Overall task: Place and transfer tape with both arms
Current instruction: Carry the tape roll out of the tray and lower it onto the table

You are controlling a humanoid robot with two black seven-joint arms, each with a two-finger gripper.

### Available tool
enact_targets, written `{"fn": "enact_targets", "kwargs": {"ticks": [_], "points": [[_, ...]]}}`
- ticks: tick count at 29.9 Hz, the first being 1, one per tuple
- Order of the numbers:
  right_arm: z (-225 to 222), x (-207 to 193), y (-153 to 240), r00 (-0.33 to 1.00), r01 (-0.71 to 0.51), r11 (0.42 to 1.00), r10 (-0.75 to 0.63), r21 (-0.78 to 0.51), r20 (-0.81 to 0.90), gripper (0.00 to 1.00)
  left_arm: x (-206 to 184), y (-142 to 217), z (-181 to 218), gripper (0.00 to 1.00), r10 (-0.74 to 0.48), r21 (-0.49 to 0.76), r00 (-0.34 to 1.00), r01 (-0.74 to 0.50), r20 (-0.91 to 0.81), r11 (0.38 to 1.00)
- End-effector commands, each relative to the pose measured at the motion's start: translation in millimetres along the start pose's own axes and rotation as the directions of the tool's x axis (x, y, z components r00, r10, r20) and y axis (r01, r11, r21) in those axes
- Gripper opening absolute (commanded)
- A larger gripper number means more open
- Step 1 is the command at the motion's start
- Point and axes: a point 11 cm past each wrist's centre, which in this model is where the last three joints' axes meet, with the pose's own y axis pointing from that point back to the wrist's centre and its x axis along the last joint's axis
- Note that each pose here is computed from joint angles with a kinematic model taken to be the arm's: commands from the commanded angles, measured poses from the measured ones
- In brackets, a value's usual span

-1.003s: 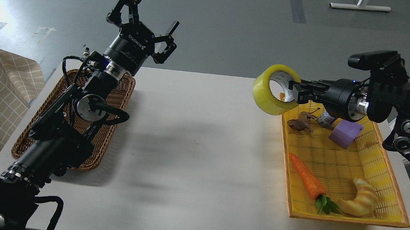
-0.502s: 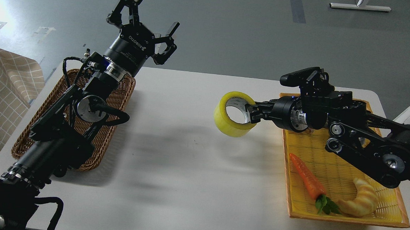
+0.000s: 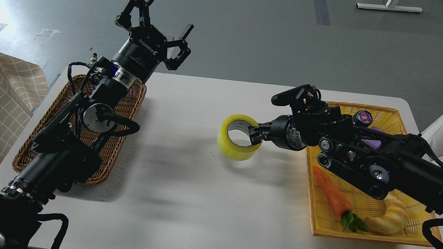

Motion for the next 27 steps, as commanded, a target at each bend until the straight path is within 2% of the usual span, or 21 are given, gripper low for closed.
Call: {"fn": "enact_targets", "kwargs": {"ticks": [1, 27], "points": [[-5.0, 1.3, -6.6, 1.0, 0.003, 1.0, -0.003, 0.0, -0.001, 0.0, -0.7, -0.4, -0.4, 0.98, -0.002, 0.0, 1.0, 0.002, -0.002, 1.0], [-22.2, -10.1, -33.8, 0.998, 0.059, 0.998, -0.059, -0.014, -0.006, 0.0, -4.4, -2.4, -4.9, 0.98, -0.008, -0.002, 1.0, 0.008, -0.016, 1.0]]}}
